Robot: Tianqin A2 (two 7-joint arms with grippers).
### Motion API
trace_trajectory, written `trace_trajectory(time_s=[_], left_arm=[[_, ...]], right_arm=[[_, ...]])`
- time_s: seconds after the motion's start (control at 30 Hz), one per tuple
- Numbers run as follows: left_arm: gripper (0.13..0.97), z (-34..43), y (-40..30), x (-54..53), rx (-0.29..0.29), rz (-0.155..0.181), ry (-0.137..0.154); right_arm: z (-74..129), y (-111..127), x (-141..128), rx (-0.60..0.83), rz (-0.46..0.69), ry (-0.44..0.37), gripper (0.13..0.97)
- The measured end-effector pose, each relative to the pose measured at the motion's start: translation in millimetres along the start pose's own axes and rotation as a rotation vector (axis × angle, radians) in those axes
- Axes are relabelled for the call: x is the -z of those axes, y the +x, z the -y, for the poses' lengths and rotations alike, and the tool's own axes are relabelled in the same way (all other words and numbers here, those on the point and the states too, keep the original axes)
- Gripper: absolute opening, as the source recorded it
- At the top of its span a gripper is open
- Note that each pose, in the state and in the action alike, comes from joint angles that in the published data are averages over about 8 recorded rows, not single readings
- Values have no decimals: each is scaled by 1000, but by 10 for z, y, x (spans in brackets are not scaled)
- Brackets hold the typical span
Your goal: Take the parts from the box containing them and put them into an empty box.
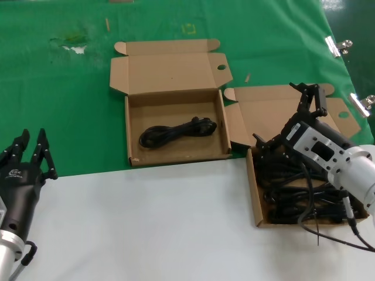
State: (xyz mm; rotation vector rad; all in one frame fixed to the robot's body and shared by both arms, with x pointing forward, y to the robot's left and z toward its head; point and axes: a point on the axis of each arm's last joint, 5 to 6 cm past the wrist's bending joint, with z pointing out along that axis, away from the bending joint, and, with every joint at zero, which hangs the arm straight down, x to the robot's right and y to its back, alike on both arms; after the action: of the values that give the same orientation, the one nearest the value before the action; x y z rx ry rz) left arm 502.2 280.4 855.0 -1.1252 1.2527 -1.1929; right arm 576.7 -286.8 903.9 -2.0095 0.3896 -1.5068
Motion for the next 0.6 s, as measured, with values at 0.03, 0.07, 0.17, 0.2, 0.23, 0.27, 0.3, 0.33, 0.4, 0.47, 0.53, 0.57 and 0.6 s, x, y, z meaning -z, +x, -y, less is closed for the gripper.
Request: trace_trajectory(time_s=[0.03,0.07,0.17,0.2,0.23,0.27,0.3,0.33,0.4,0.47,0.53,0.57,0.6], left_arm=[[200,0,0,0,0,0,0],[212,0,0,0,0,0,0],[250,0,0,0,0,0,0],[263,0,0,0,0,0,0],[276,0,0,0,0,0,0],[276,0,0,0,0,0,0],[296,0,0,0,0,0,0],[317,0,0,0,0,0,0],[359,0,0,0,0,0,0],[401,0,0,0,0,0,0],[443,0,0,0,0,0,0],[443,0,0,0,0,0,0],[470,0,0,0,0,0,0]], right_arm=[[0,-10,6,-11,-4,5,966],[0,-21,12,-23,-8,9,966],[-1,-52,31,-57,-21,23,966],[-1,-61,37,-69,-25,27,966],[-1,-72,44,-81,-30,31,966],[-2,-82,51,-93,-34,36,966],[-2,-92,57,-105,-39,39,966],[-3,-102,64,-117,-43,43,966],[-4,-122,78,-141,-52,51,966],[-6,-142,92,-165,-62,58,966],[-8,-161,106,-190,-71,64,966],[-9,-171,114,-202,-76,67,966],[-11,-180,121,-214,-80,70,966]])
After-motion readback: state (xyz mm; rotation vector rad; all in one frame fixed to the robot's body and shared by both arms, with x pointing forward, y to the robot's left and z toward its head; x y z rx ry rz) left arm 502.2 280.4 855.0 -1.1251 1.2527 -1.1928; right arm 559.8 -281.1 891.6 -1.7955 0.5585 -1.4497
